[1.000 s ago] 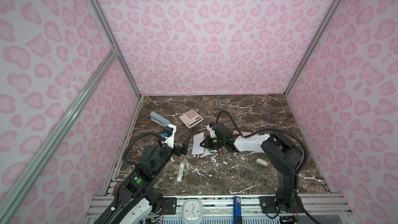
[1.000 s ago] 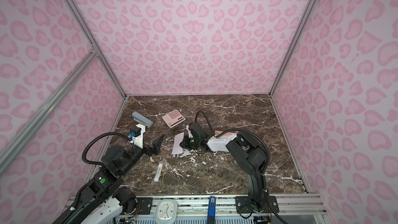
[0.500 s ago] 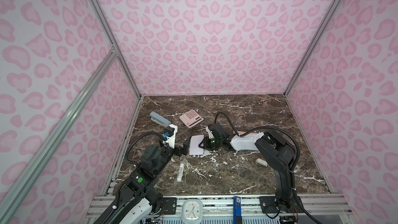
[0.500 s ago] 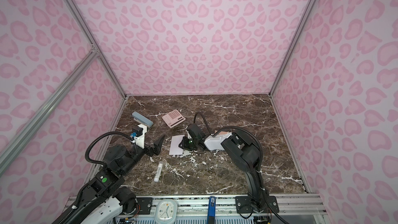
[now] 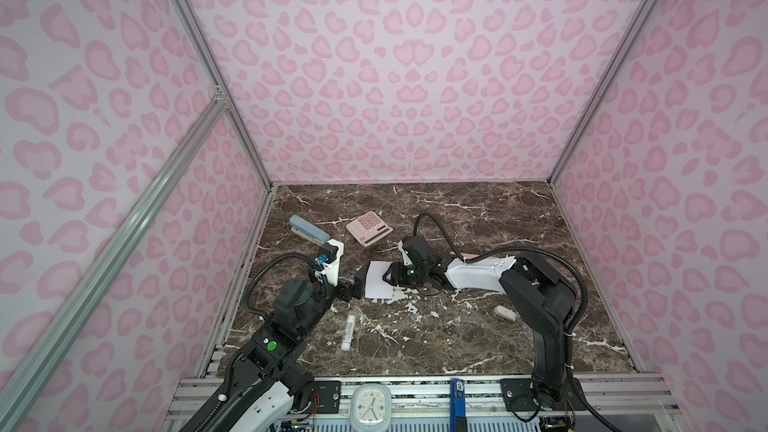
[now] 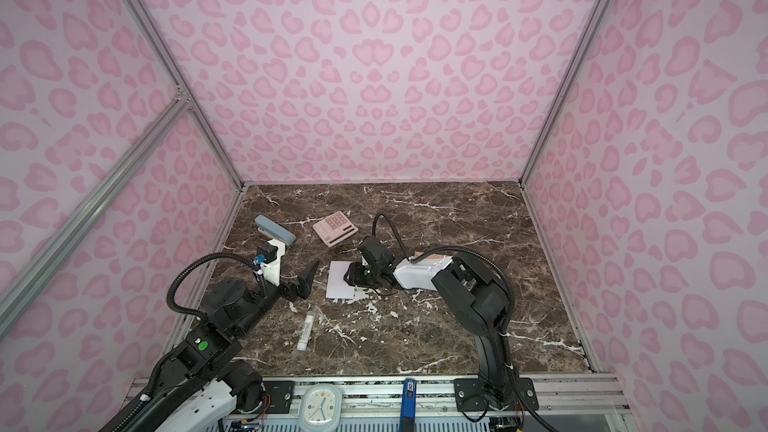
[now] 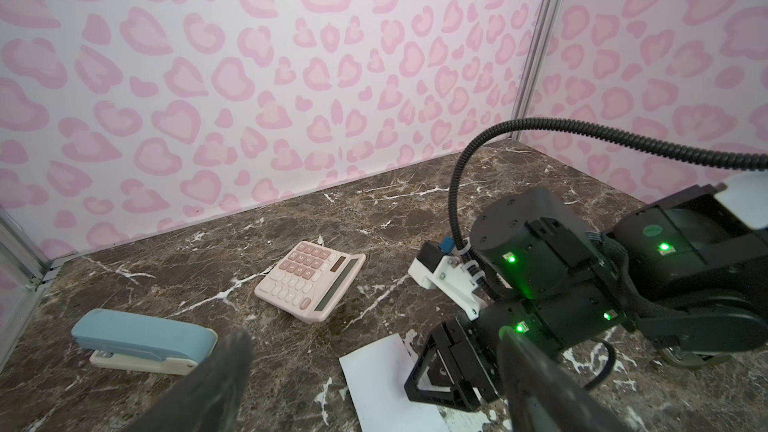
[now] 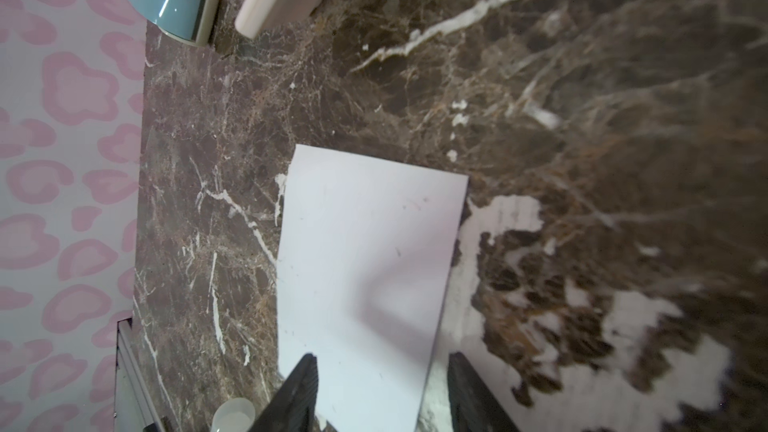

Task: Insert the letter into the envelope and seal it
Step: 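Grasp the corner of the peach envelope with the right gripper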

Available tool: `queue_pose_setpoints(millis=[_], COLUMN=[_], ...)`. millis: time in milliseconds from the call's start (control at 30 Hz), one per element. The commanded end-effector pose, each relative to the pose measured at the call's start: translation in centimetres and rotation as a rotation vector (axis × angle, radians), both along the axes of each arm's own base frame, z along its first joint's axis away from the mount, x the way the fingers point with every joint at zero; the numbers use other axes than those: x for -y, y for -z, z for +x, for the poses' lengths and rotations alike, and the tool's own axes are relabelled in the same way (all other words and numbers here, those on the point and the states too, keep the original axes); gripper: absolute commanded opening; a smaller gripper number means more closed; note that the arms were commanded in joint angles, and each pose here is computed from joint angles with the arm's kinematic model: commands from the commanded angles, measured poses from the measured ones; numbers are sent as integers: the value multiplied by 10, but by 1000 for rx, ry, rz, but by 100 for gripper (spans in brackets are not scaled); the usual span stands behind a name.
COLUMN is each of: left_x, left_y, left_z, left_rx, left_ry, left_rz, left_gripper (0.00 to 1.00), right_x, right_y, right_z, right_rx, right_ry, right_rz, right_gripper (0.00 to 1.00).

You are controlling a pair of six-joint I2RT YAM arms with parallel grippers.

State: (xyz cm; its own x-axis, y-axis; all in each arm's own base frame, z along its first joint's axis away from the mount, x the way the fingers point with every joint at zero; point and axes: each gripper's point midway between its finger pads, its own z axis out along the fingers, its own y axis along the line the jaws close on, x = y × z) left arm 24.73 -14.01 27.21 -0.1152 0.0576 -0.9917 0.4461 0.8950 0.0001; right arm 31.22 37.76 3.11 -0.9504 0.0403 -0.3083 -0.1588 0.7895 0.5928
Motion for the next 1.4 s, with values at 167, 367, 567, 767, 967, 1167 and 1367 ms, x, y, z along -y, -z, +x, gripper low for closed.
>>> queue_pose_setpoints(millis=[167,367,567,767,967,1167,1367], left_x=[2,3,8,28,52,64,65], left_y=[-4,-4,-5,1,15,18,22], left_z=[2,2,2,3,12,18,15], left_rx=[13,12,9,-27,-97,-127,-142], left_ry=[2,10,33,120,193,225,233], left_rz=[-15,-15,-16,-43,-79,-92,-107], left_gripper=[95,95,95,94,91,90,91], right_x=[30,51,93,143,187,213,226], right_y=[2,-26,-56,-81,-91,-64,-49], right_z=[-1,12,30,40,41,40,42], right_rx=[30,140,311,510,534,436,400], right_ry=[0,-25,-69,-170,-222,-267,-293], right_rz=[-166,-265,-442,-715,-984,-1089,-1143], right_gripper=[55,55,51,50,51,53,53])
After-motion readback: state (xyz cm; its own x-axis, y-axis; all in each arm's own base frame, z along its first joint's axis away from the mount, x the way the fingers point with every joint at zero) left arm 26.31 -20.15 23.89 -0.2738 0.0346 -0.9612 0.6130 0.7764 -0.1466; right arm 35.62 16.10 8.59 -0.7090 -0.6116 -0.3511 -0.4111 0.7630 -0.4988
